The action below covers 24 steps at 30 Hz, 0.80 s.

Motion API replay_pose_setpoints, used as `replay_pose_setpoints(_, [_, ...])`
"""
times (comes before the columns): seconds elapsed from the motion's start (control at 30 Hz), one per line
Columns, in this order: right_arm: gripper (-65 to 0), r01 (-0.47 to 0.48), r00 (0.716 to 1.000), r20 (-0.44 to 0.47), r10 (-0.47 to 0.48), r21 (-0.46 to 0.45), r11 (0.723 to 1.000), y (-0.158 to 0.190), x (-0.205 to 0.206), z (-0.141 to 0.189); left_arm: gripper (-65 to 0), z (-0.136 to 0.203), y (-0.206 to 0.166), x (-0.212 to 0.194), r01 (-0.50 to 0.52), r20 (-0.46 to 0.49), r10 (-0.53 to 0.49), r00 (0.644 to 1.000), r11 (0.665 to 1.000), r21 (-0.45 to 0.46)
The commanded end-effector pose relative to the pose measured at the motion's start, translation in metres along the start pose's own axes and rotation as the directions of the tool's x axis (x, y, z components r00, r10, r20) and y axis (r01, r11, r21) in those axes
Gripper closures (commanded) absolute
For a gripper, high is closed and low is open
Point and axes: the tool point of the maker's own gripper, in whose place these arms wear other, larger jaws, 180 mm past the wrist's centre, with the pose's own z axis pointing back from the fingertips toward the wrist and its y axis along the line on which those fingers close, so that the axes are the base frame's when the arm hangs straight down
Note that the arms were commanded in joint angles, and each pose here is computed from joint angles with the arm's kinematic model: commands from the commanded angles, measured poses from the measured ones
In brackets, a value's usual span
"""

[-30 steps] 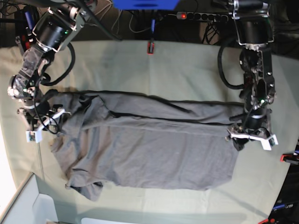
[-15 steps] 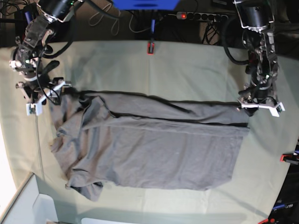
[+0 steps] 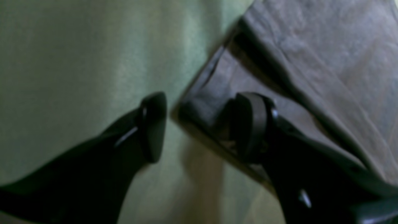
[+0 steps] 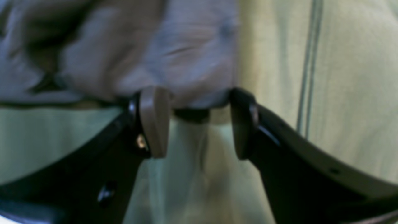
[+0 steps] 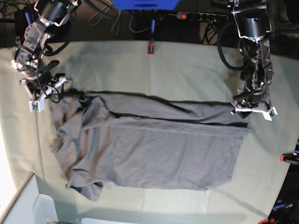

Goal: Layout the t-shirt on the table in an organized manner, then fold the t-shirt properly
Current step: 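Lower the folded shoulder edge onto the shirt body with both grippers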

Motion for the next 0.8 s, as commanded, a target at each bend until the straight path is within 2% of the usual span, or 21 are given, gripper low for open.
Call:
replay_pose_setpoints(0.0, [-31.9, -0.015, 0.998, 0.055, 0.015, 0.004, 1.000, -0.006, 0.021, -0.002, -33.7, -0.003, -0.006, 0.013, 0.000, 0.023, 0.000, 1.000, 1.000, -0.011])
replay_pose_setpoints(0.1, [-31.9, -0.007, 0.999, 0.035, 0.006, 0.011, 1.000, -0.013, 0.020, -0.010, -32.8, -0.005, -0.011, 0.002, 0.026, -0.007, -0.026, 1.000, 0.999, -0.023])
replay_pose_setpoints(0.13, [-31.9, -0.005, 1.000, 0.030, 0.005, 0.012, 1.000, -0.015, 0.020, -0.012, -30.3, -0.005, -0.012, 0.001, 0.034, -0.010, -0.034, 0.999, 0.999, -0.027])
replay_pose_setpoints(0.2, [-31.9, -0.006, 1.000, 0.024, 0.005, 0.015, 1.000, -0.018, 0.020, -0.015, -21.3, -0.005, -0.014, 0.000, 0.039, -0.013, -0.039, 0.999, 0.999, -0.032])
replay_pose_setpoints(0.3, [-31.4, -0.006, 1.000, 0.020, 0.005, 0.019, 1.000, -0.016, 0.019, -0.016, -3.4, -0.005, -0.016, -0.002, 0.039, -0.015, -0.039, 0.999, 0.999, -0.033])
replay_pose_setpoints(0.33, [-31.3, -0.006, 1.000, 0.018, 0.006, 0.021, 1.000, -0.016, 0.018, -0.016, 0.0, -0.005, -0.017, -0.003, 0.035, -0.017, -0.035, 0.999, 0.999, -0.035])
replay_pose_setpoints(0.4, [-29.9, -0.003, 1.000, 0.013, 0.003, 0.024, 1.000, -0.014, 0.015, -0.016, -1.4, -0.005, -0.017, -0.003, 0.035, -0.020, -0.035, 0.999, 0.999, -0.035])
replay_pose_setpoints(0.47, [-24.3, 0.000, 1.000, 0.013, 0.000, 0.027, 1.000, -0.013, 0.014, -0.016, 0.0, -0.004, -0.017, -0.003, 0.036, -0.021, -0.037, 0.999, 0.999, -0.036])
replay_pose_setpoints(0.5, [-19.8, 0.000, 1.000, 0.013, 0.000, 0.027, 1.000, -0.013, 0.014, -0.016, 0.0, -0.004, -0.017, -0.003, 0.037, -0.018, -0.038, 0.999, 0.999, -0.037])
replay_pose_setpoints(0.6, [0.0, -0.005, 1.000, 0.016, 0.005, 0.022, 1.000, -0.014, 0.017, -0.015, -0.1, 0.001, -0.020, 0.008, 0.044, 0.013, -0.043, 0.999, 0.998, -0.048])
replay_pose_setpoints(0.77, [0.0, -0.041, 0.997, 0.060, 0.042, -0.024, 0.999, -0.027, 0.034, -0.001, -0.1, 0.015, -0.029, 0.031, 0.064, 0.087, -0.057, 0.995, 0.995, -0.080])
